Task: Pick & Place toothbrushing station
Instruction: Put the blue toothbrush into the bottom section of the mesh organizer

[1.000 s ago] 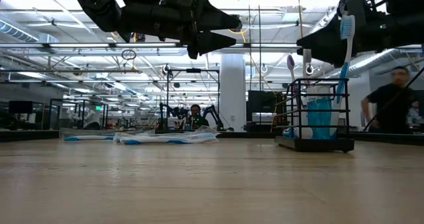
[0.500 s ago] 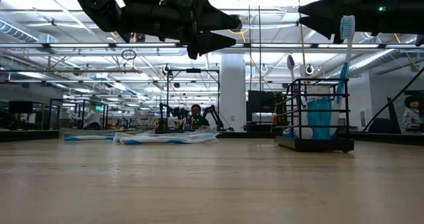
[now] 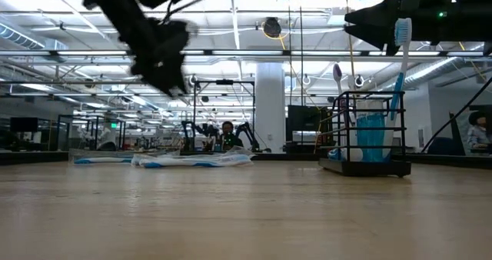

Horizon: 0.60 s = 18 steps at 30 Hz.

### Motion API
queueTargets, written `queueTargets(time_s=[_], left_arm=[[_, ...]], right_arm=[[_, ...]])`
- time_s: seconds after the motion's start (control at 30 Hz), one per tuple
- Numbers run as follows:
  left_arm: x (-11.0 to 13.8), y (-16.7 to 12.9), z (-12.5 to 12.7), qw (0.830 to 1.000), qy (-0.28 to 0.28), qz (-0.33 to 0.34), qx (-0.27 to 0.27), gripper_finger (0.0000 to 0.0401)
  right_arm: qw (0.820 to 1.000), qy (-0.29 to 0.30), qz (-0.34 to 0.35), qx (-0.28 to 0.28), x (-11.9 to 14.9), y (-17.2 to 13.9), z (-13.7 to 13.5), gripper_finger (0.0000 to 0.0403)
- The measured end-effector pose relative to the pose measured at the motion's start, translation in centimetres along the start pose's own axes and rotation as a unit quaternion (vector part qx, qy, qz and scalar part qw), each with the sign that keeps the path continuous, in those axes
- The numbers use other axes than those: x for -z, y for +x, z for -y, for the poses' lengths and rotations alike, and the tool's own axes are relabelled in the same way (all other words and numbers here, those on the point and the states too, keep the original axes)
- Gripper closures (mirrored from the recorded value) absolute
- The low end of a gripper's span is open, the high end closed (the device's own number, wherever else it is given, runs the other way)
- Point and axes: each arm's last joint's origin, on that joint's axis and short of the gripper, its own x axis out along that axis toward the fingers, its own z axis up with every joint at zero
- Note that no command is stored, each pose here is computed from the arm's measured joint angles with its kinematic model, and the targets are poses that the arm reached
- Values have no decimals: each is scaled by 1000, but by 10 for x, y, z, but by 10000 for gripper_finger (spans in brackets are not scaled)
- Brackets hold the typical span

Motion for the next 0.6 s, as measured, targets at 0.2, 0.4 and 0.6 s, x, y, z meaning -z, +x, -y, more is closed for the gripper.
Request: queueTargets(time_s=[0.2,0.4,0.6], left_arm=[[35,-4,-24,977,-42,-162,-130,103],[55,7,-40,961,-84,-216,-149,103],[73,23,-54,957,-102,-237,-136,103]], right_arm=[[1000,-2,-4,-1,1,1,0,177],[1000,-4,-4,-1,1,1,0,177],[1000,-4,-4,-1,1,1,0,177]])
